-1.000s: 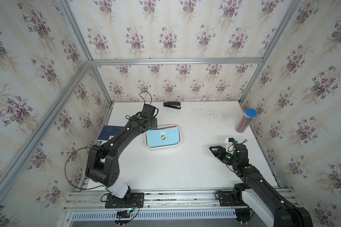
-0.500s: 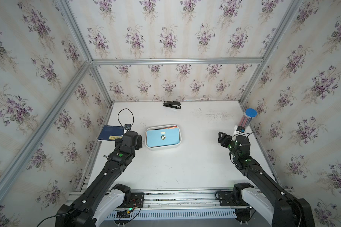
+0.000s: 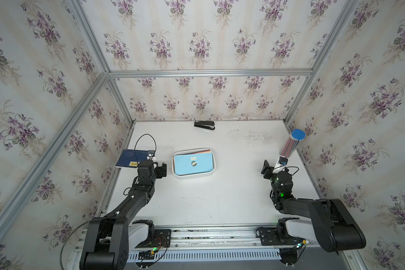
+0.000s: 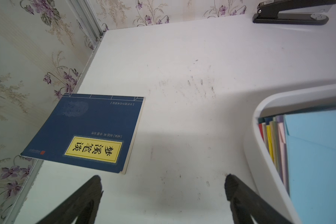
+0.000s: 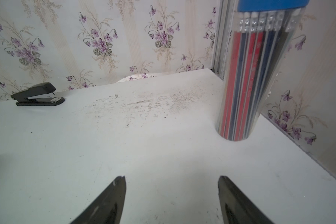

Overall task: Put the sealed envelopes into the storage box
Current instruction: Reset both arms

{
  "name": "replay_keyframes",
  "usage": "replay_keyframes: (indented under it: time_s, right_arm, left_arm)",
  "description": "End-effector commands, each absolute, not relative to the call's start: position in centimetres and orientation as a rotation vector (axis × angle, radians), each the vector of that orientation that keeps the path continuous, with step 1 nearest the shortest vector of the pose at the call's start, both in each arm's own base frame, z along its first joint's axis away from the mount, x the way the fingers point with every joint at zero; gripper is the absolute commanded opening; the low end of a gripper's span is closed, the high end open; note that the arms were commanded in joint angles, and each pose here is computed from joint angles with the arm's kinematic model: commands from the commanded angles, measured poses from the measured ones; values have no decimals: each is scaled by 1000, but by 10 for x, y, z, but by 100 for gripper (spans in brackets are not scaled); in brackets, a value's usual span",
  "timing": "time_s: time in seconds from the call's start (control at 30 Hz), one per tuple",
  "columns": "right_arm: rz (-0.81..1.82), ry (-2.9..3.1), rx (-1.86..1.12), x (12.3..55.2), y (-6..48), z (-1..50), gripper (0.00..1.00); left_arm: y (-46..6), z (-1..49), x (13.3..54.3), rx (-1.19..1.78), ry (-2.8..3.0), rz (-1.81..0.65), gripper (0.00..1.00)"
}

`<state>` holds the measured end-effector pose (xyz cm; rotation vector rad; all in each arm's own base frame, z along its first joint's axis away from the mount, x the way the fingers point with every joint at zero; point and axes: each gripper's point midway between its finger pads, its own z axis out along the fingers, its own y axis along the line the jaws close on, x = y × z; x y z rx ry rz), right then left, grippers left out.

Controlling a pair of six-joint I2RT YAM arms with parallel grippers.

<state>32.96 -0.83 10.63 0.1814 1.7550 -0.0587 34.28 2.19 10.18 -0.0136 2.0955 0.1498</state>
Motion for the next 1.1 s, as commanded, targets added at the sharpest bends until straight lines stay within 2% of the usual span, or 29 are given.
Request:
replay_keyframes:
  time_s: [0.0, 0.1, 0.3, 0.53, 0.6, 0.63, 0.77, 0.93, 1.07]
  right_arm:
    - [-33, 1506, 136, 330, -7, 153, 79]
    - [-33, 1514, 143, 328, -8, 146, 84]
    - [-8, 1669, 103, 370, -1, 128, 83]
    - [5, 1692, 106, 375, -3, 124, 89]
    - [7, 1693, 104, 374, -3, 124, 91]
    - [8, 1685, 103, 373, -3, 125, 100]
    - [18, 1629, 95, 362, -2, 134, 100]
    - [23, 1464, 106, 316, -5, 155, 100]
    - [-7, 1481, 173, 324, -15, 152, 100]
  left_arm:
    - [6, 125, 364, 71, 1953, -4, 100]
    - [6, 112, 368, 75, 1932, -12, 100]
    - [-10, 94, 391, 187, 2056, -83, 100]
    - [-9, 90, 394, 180, 2083, -83, 100]
    - [-8, 90, 393, 177, 2084, -76, 100]
    - [-9, 90, 393, 179, 2081, -73, 100]
    - [-9, 90, 393, 178, 2086, -62, 100]
    - [-9, 90, 393, 178, 2085, -61, 100]
    - [-9, 90, 394, 177, 2086, -59, 100]
